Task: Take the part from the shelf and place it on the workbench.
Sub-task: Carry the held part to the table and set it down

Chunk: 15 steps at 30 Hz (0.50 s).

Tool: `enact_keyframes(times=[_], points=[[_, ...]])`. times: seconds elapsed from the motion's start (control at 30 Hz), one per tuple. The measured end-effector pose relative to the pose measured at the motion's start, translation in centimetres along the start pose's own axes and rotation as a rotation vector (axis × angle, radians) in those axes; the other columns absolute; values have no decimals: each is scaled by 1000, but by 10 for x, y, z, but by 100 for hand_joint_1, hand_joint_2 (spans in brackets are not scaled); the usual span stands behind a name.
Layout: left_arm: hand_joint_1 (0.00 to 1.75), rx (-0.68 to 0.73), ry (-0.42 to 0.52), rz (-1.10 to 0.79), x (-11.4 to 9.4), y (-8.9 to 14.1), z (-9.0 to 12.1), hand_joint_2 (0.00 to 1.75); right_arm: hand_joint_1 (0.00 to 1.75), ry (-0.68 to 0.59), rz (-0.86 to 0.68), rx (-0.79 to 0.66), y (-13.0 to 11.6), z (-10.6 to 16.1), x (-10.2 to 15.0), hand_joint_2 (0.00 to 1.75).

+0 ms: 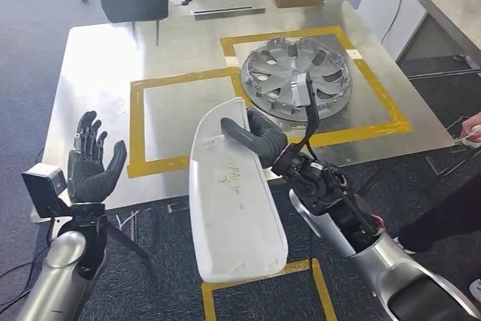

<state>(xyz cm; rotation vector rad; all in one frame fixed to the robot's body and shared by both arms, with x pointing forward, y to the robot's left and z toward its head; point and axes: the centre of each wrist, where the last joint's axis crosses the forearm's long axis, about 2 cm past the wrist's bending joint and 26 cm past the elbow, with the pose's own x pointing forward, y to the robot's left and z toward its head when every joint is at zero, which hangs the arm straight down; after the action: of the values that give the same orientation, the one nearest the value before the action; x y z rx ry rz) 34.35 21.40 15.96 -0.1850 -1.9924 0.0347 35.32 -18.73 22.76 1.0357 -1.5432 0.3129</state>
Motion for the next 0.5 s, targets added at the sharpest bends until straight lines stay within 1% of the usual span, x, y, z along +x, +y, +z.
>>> enact_keyframes(times=[0.23, 0.5], points=[[0, -6, -11, -9, 1, -1, -1, 175, 175, 9, 49, 15, -7, -8, 7, 175], [0, -19, -35, -3, 4, -8, -7, 175, 175, 27, 158, 23, -30, -29, 21, 175]])
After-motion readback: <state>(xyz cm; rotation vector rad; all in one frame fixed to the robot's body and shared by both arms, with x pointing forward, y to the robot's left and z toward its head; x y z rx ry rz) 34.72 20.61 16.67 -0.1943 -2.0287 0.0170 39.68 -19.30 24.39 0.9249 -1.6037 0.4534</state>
